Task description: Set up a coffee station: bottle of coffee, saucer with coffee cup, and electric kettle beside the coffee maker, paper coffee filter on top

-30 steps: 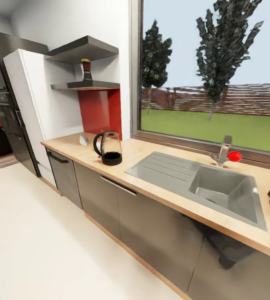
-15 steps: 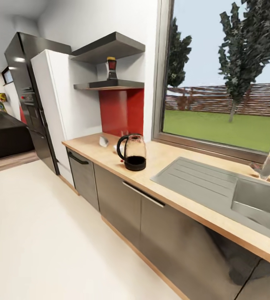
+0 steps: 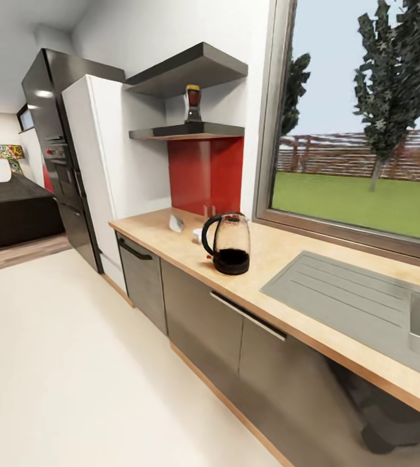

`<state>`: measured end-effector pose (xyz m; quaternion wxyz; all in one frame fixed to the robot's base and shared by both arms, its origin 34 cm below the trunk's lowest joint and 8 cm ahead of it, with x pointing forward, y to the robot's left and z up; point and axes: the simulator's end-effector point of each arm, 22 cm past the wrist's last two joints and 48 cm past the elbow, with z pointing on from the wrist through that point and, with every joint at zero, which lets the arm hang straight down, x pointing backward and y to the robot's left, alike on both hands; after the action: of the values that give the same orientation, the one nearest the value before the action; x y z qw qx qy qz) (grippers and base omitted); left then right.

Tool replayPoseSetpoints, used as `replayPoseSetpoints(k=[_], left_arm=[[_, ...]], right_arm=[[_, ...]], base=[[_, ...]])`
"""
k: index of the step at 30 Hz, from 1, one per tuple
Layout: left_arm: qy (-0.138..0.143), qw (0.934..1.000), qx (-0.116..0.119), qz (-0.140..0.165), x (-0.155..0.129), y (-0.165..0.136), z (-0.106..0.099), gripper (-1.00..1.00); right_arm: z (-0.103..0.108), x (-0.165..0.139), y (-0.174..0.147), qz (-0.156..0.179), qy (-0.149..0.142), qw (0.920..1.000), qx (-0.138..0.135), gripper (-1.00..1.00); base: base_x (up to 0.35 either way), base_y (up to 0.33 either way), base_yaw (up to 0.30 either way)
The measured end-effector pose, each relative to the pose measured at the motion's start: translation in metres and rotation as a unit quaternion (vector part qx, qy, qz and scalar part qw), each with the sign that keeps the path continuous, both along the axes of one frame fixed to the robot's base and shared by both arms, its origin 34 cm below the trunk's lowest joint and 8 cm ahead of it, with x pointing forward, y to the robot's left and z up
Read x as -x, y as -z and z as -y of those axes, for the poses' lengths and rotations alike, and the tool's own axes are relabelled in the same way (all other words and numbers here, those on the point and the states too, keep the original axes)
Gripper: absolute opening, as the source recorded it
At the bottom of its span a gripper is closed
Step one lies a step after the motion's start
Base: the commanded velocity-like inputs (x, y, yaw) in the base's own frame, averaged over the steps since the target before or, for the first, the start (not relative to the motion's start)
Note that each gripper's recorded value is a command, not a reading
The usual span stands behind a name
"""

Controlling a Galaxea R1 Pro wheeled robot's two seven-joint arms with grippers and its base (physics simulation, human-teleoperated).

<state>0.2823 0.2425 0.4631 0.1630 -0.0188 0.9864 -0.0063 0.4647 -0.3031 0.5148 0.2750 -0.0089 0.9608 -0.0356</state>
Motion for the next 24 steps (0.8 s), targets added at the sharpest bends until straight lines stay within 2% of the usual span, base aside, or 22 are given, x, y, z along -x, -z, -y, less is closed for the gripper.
replayPoseSetpoints(k=[14, 24], left_arm=[[0.000, 1.0000, 0.000, 0.000, 0.0000, 0.0000, 0.0000, 1.00], [0.000, 1.0000, 0.000, 0.000, 0.0000, -0.0001, 0.0000, 1.00]], right_arm=[[0.0000, 0.0006, 0.0004, -0.001, 0.000, 1.0000, 0.000, 1.00], [0.0000, 0.0009, 0.0003, -0.001, 0.000, 1.0000, 0.000, 1.00]], base=[[0.042, 0.212, 0.000], [0.209, 0.222, 0.000]])
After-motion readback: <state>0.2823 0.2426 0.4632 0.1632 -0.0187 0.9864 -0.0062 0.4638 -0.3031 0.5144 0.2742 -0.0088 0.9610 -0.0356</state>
